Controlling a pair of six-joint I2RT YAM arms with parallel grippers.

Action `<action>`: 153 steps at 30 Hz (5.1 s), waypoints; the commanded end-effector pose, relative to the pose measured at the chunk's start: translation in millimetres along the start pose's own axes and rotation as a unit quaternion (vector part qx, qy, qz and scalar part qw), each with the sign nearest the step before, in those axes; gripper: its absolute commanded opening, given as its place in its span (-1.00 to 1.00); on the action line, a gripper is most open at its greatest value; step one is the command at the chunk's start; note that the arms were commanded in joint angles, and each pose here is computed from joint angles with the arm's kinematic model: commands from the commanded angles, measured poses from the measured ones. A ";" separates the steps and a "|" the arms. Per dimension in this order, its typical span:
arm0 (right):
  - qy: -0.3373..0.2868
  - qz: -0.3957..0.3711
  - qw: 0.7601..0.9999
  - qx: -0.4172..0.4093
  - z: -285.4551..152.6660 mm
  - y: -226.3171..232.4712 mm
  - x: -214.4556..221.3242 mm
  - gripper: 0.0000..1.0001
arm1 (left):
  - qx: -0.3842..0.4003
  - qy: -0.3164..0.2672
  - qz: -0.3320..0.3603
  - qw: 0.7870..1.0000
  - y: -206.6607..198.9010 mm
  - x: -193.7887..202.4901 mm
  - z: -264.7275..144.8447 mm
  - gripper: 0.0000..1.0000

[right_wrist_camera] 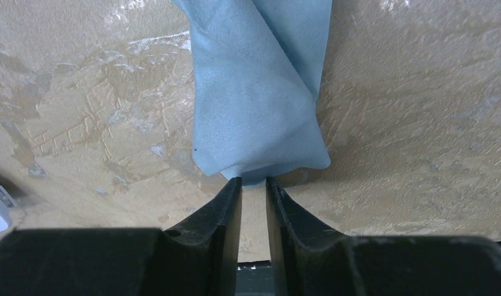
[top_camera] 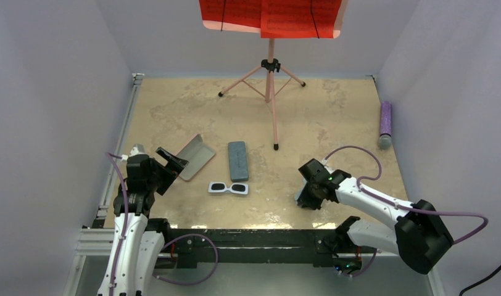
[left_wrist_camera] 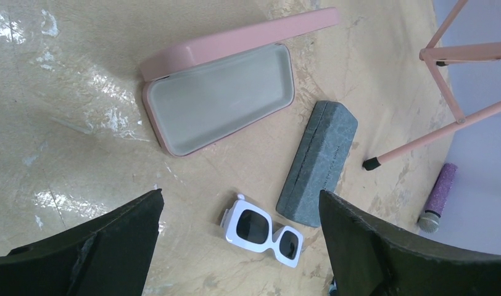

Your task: Organize the sunglasses

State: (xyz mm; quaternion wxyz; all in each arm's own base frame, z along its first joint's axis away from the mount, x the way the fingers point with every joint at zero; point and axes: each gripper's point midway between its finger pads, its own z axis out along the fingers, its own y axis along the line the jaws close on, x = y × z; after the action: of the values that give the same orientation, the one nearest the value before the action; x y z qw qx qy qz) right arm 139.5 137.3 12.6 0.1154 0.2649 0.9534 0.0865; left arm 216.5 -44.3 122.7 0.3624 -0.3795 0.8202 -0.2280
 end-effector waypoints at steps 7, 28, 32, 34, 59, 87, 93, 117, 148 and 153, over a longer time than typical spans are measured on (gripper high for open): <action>-0.034 0.018 0.998 0.057 8.5 -25.7 -6.6 -1.00 | 0.011 -0.031 0.015 0.999 -6.5 -12.1 -6.5 1.00; -0.121 -0.202 0.947 -0.216 -97.0 81.3 -29.4 -1.00 | 0.156 0.052 0.053 0.985 -58.9 12.0 -14.4 1.00; -0.142 -0.249 0.921 -0.264 -128.6 111.5 -32.6 -1.00 | 0.196 0.071 0.063 0.976 -73.1 17.1 -20.8 1.00; -0.153 -0.273 0.906 -0.286 -144.7 126.3 -33.8 -1.00 | 0.218 0.081 0.068 0.970 -80.2 19.8 -23.5 1.00; -0.076 -0.111 0.988 -0.070 -37.6 13.0 -25.1 -1.00 | 0.206 0.250 0.174 0.930 -125.9 125.0 -13.7 0.93; -0.051 -0.143 0.979 -0.135 -19.9 20.8 -6.6 -1.00 | 0.003 0.400 0.314 0.861 -123.9 305.8 42.5 -0.15; -0.048 -0.151 0.977 -0.141 -19.3 23.4 -5.3 -1.00 | -0.018 0.412 0.322 0.852 -113.8 314.9 42.1 -0.25; -0.050 -0.154 0.975 -0.155 -17.7 29.2 -5.3 -1.00 | -0.055 0.421 0.338 0.840 -104.4 329.6 45.5 -0.68; -0.052 -0.203 0.929 -0.305 -97.3 34.0 17.6 -1.00 | 0.116 0.411 0.317 0.847 -153.1 279.6 -41.6 -1.00; -0.006 -0.209 0.904 -0.373 -127.3 45.9 38.5 -1.00 | 0.159 0.419 0.317 0.836 -162.0 272.4 -62.8 -1.00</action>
State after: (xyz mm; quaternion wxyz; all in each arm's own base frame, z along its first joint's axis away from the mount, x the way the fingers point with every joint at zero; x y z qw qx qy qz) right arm 110.7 168.7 104.7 0.2440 0.0222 0.9058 0.3456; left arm 129.4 -346.9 126.6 0.0841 0.0641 0.9418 -0.3190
